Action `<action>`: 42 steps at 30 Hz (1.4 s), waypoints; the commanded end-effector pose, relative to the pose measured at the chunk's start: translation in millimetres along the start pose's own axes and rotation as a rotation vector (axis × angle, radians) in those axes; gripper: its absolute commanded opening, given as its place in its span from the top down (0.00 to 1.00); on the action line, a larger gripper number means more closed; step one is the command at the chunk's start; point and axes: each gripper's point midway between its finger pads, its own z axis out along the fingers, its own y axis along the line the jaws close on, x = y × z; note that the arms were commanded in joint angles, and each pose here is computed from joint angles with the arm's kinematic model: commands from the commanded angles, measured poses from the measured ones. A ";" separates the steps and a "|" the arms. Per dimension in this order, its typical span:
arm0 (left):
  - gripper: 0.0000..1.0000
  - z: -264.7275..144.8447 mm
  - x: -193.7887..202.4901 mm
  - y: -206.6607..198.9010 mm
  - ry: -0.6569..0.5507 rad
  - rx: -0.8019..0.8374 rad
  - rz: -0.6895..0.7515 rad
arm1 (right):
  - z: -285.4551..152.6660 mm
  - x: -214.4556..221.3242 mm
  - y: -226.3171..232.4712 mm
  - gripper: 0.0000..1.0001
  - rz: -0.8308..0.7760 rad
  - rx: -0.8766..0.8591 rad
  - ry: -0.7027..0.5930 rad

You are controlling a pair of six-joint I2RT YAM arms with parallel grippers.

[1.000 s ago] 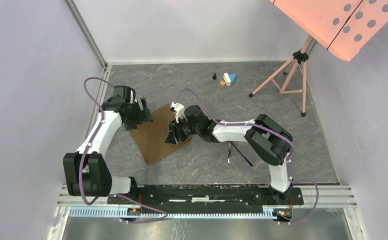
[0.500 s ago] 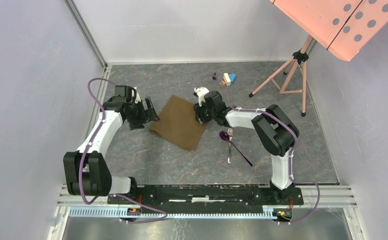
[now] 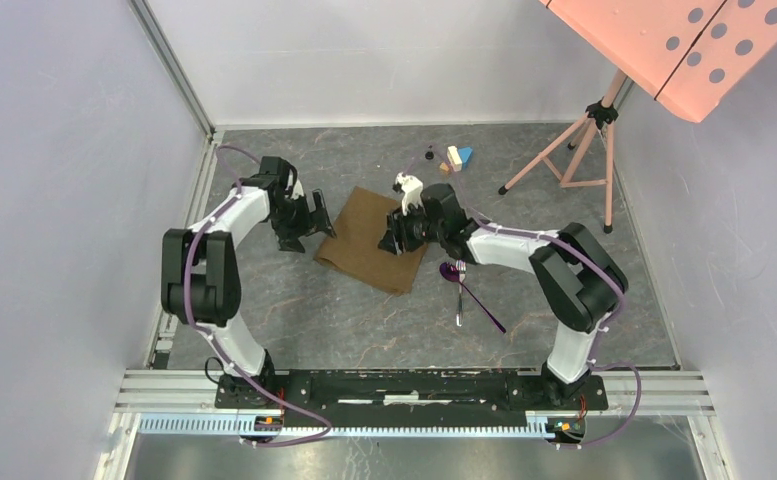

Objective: Fold the napkin into a case and place the utensils inside
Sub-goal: Smooth out the square-folded napkin at the center of the board.

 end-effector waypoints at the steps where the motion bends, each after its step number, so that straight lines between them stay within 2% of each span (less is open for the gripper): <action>1: 0.04 15.2 -29.3 -11.2 0.000 -0.001 0.046 | 12.8 26.9 8.7 0.49 0.147 -0.096 0.028; 3: 0.08 30.7 -25.3 -8.0 0.053 0.004 0.040 | 18.1 33.0 -4.1 0.52 0.151 -0.065 0.038; 6: 0.21 43.1 -8.2 -15.6 0.116 0.081 -0.006 | 25.5 37.2 -28.5 0.55 0.124 -0.020 0.062; 11: 0.32 45.5 31.8 18.9 0.162 -0.052 -0.044 | 45.3 35.8 -63.0 0.57 -0.110 0.035 0.159; 14: 0.34 34.3 55.1 27.3 0.142 -0.073 -0.070 | 48.4 27.9 -71.4 0.57 -0.206 0.061 0.204; 16: 0.29 21.1 57.6 28.6 0.080 -0.079 -0.074 | 38.4 17.7 -62.7 0.56 -0.204 0.072 0.197; 19: 0.26 2.8 51.0 14.3 0.008 -0.020 -0.056 | 14.9 5.2 -41.3 0.48 -0.099 0.080 0.143; 21: 0.27 -0.8 48.1 7.8 0.000 0.007 -0.052 | 1.8 7.0 -21.5 0.46 -0.032 0.018 0.107; 26: 0.37 8.3 42.2 -2.2 0.036 0.059 -0.042 | -24.6 21.5 -10.6 0.43 0.078 0.027 0.100; 27: 0.37 8.6 38.4 -5.1 0.036 0.069 -0.040 | -28.4 26.4 -8.7 0.43 0.100 0.027 0.100; 29: 0.30 8.4 31.2 -9.5 0.031 0.077 -0.025 | -34.8 37.5 -5.5 0.43 0.160 0.024 0.097; 31: 0.29 8.0 23.8 -8.6 0.029 0.056 -0.012 | -40.9 45.6 -3.8 0.43 0.206 0.029 0.086; 37: 0.43 15.7 14.9 -2.8 0.059 0.012 0.011 | -57.1 59.4 -17.3 0.46 0.288 0.116 0.060; 42: 0.51 22.9 17.2 4.0 0.077 -0.010 0.019 | -60.3 72.3 -21.4 0.47 0.311 0.135 0.081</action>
